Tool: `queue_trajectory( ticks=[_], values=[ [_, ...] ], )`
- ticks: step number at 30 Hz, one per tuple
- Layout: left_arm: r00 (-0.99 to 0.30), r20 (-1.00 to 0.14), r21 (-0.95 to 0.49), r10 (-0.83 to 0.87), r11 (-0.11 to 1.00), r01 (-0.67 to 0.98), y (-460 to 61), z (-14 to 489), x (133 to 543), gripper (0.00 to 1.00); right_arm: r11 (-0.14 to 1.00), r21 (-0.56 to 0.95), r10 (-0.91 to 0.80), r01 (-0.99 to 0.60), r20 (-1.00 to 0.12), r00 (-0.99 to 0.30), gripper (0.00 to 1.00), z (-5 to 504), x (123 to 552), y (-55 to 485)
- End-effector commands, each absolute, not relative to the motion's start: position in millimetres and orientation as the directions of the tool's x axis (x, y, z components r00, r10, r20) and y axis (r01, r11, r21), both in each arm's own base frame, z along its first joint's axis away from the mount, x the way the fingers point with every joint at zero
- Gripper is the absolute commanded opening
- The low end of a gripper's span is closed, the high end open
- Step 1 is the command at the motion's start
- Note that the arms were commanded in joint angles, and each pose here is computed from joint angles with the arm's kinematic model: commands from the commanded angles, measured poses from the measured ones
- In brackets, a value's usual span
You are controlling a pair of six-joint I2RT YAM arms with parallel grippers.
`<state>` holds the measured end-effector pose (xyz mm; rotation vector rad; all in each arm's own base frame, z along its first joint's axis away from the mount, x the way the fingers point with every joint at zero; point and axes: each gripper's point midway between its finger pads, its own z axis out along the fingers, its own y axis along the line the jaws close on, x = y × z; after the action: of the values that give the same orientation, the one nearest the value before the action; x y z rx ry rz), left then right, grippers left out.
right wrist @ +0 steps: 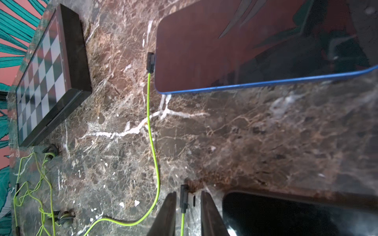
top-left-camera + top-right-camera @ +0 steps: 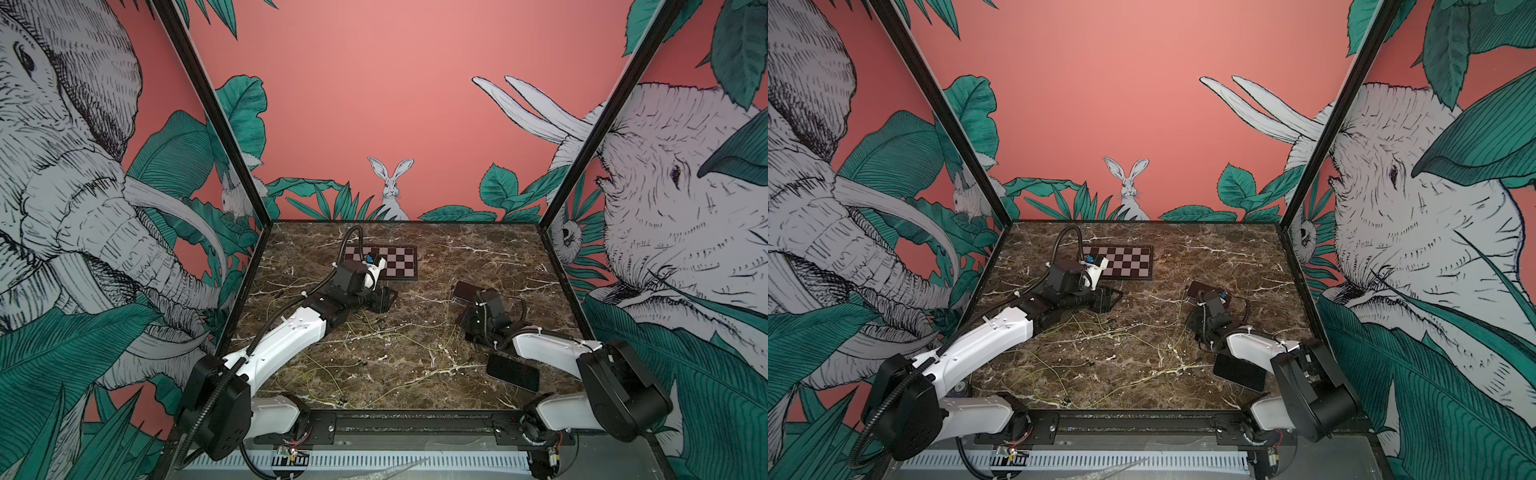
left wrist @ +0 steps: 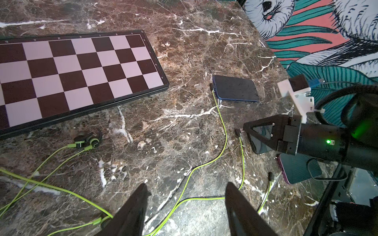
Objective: Plug wired earphones into phones
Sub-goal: Pick up the wired earphone from the center of the board.
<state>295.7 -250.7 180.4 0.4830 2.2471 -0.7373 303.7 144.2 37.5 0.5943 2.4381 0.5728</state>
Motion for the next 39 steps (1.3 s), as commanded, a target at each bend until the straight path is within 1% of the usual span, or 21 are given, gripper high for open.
queue_trajectory(
  ticks=[1, 6, 10, 15, 23, 31, 35, 39],
  values=[
    [-0.672, -0.733, -0.373, 0.110, 0.760, 0.532, -250, 188, 294, 0.62, 0.767, 0.544, 0.596, 0.341, -0.407, -0.692, 0.22, 38, 312, 142],
    [-0.677, -0.726, -0.371, 0.116, 0.764, 0.529, -250, 186, 295, 0.62, 0.758, 0.553, 0.602, 0.345, -0.393, -0.695, 0.21, 32, 314, 145],
    [-0.670, -0.734, -0.370, 0.110, 0.762, 0.531, -250, 188, 295, 0.62, 0.749, 0.563, 0.615, 0.349, -0.394, -0.683, 0.16, 32, 315, 145],
    [-0.674, -0.730, -0.378, 0.112, 0.755, 0.535, -252, 187, 293, 0.61, 0.744, 0.571, 0.615, 0.346, -0.385, -0.688, 0.13, 31, 316, 148],
    [-0.685, -0.719, -0.380, 0.117, 0.758, 0.529, -252, 184, 294, 0.61, 0.758, 0.548, 0.604, 0.353, -0.387, -0.696, 0.14, 27, 312, 145],
    [-0.688, -0.716, -0.381, 0.121, 0.758, 0.530, -252, 182, 293, 0.61, 0.754, 0.557, 0.601, 0.348, -0.371, -0.708, 0.15, 22, 312, 150],
    [-0.688, -0.715, -0.382, 0.122, 0.757, 0.531, -252, 183, 293, 0.61, 0.753, 0.561, 0.598, 0.344, -0.365, -0.714, 0.13, 21, 313, 153],
    [-0.687, -0.717, -0.379, 0.122, 0.758, 0.530, -252, 183, 293, 0.61, 0.750, 0.568, 0.599, 0.339, -0.367, -0.712, 0.09, 23, 314, 155]
  ],
)
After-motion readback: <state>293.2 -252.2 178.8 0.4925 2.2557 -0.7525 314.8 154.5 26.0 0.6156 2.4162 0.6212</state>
